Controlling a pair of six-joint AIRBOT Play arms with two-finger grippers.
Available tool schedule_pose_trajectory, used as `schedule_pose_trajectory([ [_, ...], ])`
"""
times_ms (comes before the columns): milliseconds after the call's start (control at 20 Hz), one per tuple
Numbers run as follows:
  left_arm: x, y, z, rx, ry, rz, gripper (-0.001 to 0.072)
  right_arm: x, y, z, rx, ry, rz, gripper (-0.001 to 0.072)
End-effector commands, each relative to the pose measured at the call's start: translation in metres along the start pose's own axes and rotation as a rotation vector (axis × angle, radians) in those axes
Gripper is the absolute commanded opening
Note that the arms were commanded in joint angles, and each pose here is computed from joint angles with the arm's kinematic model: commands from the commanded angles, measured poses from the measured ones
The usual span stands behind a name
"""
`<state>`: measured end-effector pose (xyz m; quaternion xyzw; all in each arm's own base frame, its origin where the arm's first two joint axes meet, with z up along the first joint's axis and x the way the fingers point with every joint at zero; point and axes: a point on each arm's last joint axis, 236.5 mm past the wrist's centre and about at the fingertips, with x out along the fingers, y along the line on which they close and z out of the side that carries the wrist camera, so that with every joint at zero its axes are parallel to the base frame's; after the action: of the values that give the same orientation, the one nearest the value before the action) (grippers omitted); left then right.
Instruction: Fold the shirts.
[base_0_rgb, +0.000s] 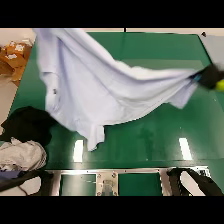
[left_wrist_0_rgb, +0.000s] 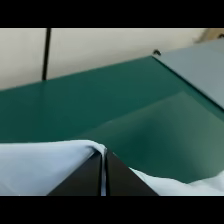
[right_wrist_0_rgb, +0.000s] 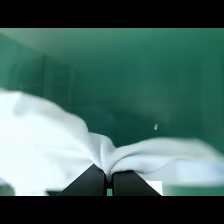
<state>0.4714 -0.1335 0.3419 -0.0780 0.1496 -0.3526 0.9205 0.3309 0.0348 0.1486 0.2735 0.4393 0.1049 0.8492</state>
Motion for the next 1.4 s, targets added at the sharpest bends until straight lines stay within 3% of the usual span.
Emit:
schedule_pose_trajectory([
  [0, 0.118, 0.034, -0.121, -0.135, 0.205, -0.152, 0.0022, 0.094, -0.081, -0.073, 0.289, 0.046, -0.032, 0.0021],
  [150, 0.191, 0.048, -0.198, -0.161, 0.267, -0.129, 0.0022, 0.128, -0.125, -0.101, 0.35, 0.033, -0.094, 0.002],
  [350, 0.211, 0.068, -0.215, -0.177, 0.253, -0.057, 0.0027, 0.137, -0.134, -0.063, 0.314, -0.007, -0.112, 0.0022],
  [450, 0.201, 0.067, -0.211, -0.198, 0.277, -0.075, 0.0538, 0.132, -0.134, -0.029, 0.253, -0.049, -0.127, 0.0168],
  [500, 0.192, 0.068, -0.205, -0.232, 0.294, -0.085, 0.054, 0.124, -0.134, -0.006, 0.201, -0.083, -0.143, 0.0219],
  [550, 0.178, 0.07, -0.198, -0.262, 0.318, -0.102, 0.054, 0.112, -0.131, 0.017, 0.157, -0.12, -0.154, 0.0329],
  [600, 0.16, 0.072, -0.191, -0.282, 0.347, -0.121, 0.0539, 0.097, -0.125, 0.039, 0.125, -0.148, -0.149, 0.0391],
  [650, 0.137, 0.077, -0.187, -0.316, 0.392, -0.126, 0.0451, 0.084, -0.117, 0.055, 0.109, -0.166, -0.136, 0.0389],
  [700, 0.115, 0.081, -0.188, -0.348, 0.442, -0.132, 0.0123, 0.071, -0.111, 0.066, 0.094, -0.17, -0.122, 0.0365],
  [750, 0.092, 0.085, -0.189, -0.36, 0.484, -0.145, 0.0022, 0.064, -0.106, 0.068, 0.085, -0.155, -0.113, 0.0243],
  [800, 0.072, 0.089, -0.192, -0.409, 0.523, -0.144, 0.0021, 0.061, -0.105, 0.063, 0.077, -0.121, -0.111, 0.0151],
  [900, 0.035, 0.094, -0.208, -0.459, 0.64, -0.135, 0.002, 0.065, -0.106, 0.036, 0.071, -0.015, -0.113, 0.015],
  [1000, 0.01, 0.104, -0.224, -0.495, 0.708, -0.039, 0.0019, 0.074, -0.107, 0.004, 0.104, 0.079, -0.093, 0.0051],
  [1350, -0.064, 0.065, -0.328, -0.591, 0.793, 0.225, 0.0027, 0.102, -0.13, -0.086, 0.241, 0.256, -0.097, 0.0032],
])
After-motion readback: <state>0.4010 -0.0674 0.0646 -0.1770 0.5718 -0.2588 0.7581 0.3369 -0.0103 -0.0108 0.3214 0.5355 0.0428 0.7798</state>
